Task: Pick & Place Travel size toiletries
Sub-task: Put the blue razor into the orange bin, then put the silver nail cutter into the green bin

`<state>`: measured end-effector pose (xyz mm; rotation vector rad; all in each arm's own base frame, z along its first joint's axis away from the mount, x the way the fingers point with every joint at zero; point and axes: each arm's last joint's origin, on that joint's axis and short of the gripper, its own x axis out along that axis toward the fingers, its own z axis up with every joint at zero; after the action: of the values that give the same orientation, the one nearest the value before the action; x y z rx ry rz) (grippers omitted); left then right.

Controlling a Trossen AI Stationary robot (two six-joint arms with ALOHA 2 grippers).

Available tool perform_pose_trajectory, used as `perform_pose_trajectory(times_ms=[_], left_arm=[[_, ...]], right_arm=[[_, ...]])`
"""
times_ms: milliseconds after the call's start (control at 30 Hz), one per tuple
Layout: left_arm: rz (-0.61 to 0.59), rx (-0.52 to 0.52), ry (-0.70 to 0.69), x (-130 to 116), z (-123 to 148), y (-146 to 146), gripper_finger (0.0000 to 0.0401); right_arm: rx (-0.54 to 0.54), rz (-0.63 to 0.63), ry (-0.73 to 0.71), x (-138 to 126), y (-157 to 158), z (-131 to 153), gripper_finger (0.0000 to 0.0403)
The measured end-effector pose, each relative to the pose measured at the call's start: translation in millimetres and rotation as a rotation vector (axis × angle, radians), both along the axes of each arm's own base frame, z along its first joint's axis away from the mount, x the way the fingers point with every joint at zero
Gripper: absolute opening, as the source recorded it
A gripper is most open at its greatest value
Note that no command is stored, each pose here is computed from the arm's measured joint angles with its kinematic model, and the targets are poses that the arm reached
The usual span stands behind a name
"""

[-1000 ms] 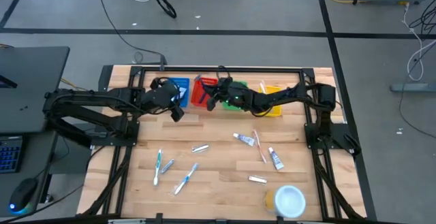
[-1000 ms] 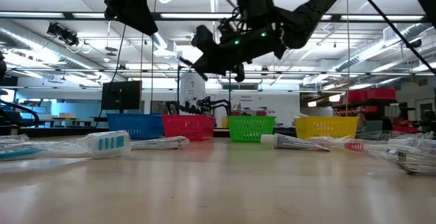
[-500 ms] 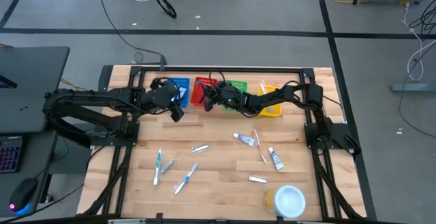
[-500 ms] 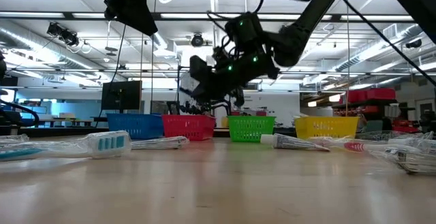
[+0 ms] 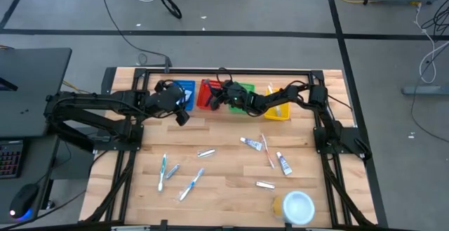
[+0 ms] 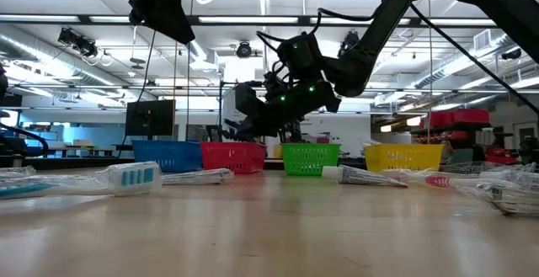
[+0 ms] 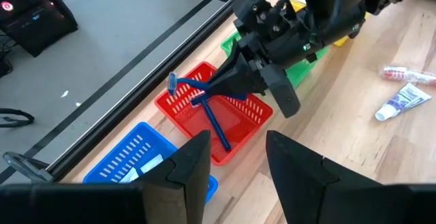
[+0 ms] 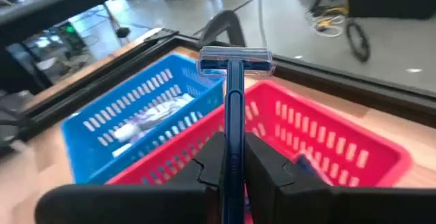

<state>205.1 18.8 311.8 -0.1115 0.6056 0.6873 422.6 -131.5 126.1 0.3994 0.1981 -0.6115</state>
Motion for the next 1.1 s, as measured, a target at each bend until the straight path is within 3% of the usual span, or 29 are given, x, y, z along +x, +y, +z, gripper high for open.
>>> perform_pose_trajectory(times_ms=[433,567,933,1100], left_arm=[[-0.009,0.016,0.012,0,0,0,0.0150],[-0.009,0.016,0.012,0,0,0,0.0150],[-0.009,0.016,0.012,0,0,0,0.0150],[-0.009,0.016,0.012,0,0,0,0.0150]], right_arm=[[0.035,0.053,0.094,-1,6,-9,0.0040],[-0.008,0.072,0.119,-1,6,-9,0.0046],[-0.075,0.102,0.131,0,6,-6,0.0112],[-0.170,0.126,0.114,-1,6,13,0.0114]])
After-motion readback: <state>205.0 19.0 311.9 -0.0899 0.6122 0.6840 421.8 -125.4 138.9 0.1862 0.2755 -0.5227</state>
